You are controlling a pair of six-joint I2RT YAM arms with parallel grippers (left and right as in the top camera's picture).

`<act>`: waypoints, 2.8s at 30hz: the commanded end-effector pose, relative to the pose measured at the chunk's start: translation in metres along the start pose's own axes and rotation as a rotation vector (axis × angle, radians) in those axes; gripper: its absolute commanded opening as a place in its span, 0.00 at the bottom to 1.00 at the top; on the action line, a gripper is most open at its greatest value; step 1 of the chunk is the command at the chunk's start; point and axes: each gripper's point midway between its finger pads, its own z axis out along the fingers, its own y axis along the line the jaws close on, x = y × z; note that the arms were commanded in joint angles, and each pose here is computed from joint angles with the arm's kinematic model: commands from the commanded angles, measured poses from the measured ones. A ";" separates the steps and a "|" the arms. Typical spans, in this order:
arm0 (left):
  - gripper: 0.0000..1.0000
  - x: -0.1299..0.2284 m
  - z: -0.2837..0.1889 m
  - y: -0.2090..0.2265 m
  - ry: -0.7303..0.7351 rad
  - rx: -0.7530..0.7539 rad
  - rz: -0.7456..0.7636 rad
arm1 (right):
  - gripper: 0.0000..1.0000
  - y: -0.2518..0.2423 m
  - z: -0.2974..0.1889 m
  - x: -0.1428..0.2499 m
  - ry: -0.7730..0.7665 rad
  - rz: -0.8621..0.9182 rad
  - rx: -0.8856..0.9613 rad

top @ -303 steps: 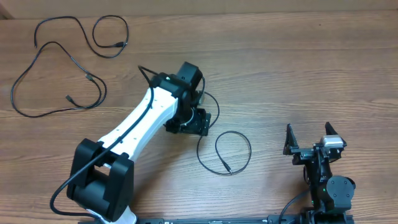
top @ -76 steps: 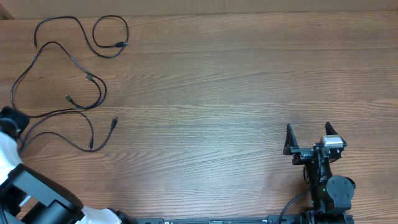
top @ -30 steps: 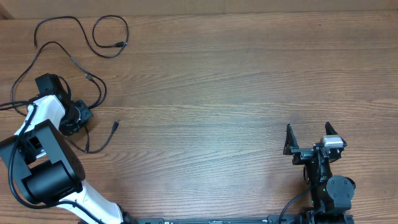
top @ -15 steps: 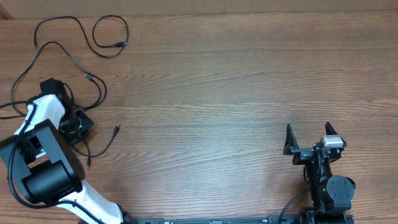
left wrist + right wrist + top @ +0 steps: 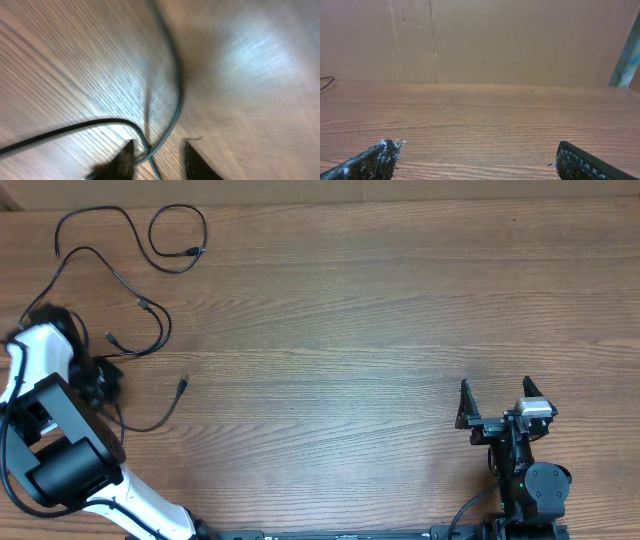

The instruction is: Untangle cables

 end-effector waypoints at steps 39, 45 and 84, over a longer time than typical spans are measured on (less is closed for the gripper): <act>1.00 -0.034 -0.006 0.177 0.040 0.094 -0.729 | 1.00 0.001 0.000 0.002 -0.002 0.003 -0.003; 0.99 -0.032 0.013 0.174 0.042 0.133 -0.747 | 1.00 0.001 0.000 0.002 -0.002 0.003 -0.003; 0.04 -0.150 -0.022 0.144 -0.457 0.275 -0.361 | 1.00 0.001 0.000 0.002 -0.002 0.003 -0.003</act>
